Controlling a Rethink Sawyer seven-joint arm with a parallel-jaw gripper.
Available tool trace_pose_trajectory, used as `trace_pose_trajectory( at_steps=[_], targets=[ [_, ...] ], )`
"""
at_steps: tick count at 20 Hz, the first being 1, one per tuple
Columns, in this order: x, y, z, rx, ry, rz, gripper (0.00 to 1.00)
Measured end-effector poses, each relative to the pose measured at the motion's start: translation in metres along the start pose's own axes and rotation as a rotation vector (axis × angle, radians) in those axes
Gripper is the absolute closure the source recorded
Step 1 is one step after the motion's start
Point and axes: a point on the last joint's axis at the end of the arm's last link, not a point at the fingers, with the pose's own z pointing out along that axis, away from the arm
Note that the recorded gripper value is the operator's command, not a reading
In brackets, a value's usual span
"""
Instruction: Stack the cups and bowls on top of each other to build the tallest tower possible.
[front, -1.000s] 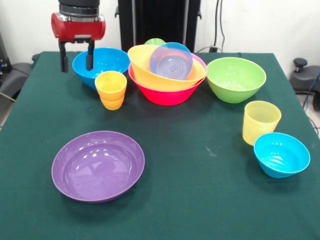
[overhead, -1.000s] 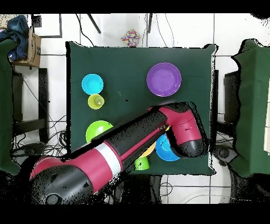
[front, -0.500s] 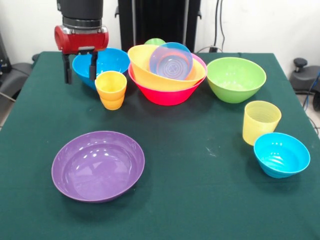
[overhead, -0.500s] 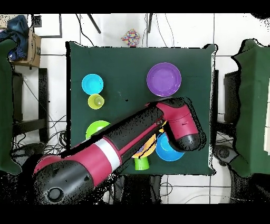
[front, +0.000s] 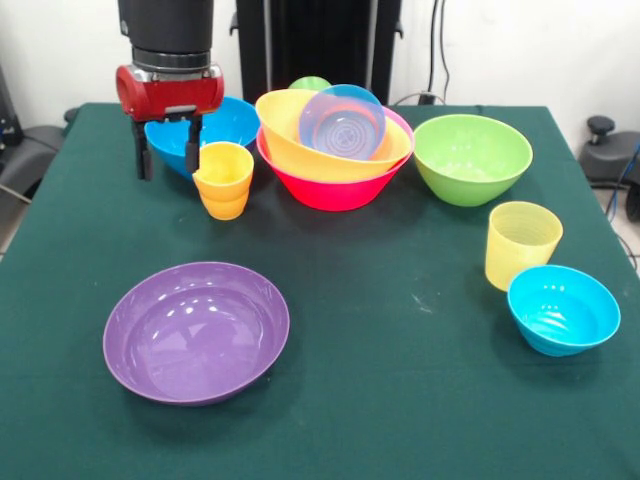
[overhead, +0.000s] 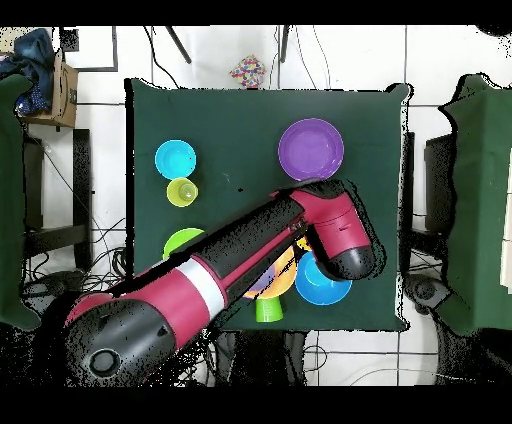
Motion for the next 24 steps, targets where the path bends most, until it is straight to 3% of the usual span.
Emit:
trace_pose_trajectory(
  at_steps=[14,22,24],
  targets=[
    [-0.004,0.002,0.000,-0.008,-0.004,-0.009,0.00],
    [-0.001,0.009,-0.005,-0.095,0.014,-0.043,0.00],
    [0.000,0.013,-0.007,-0.139,0.020,-0.051,0.00]
  ],
)
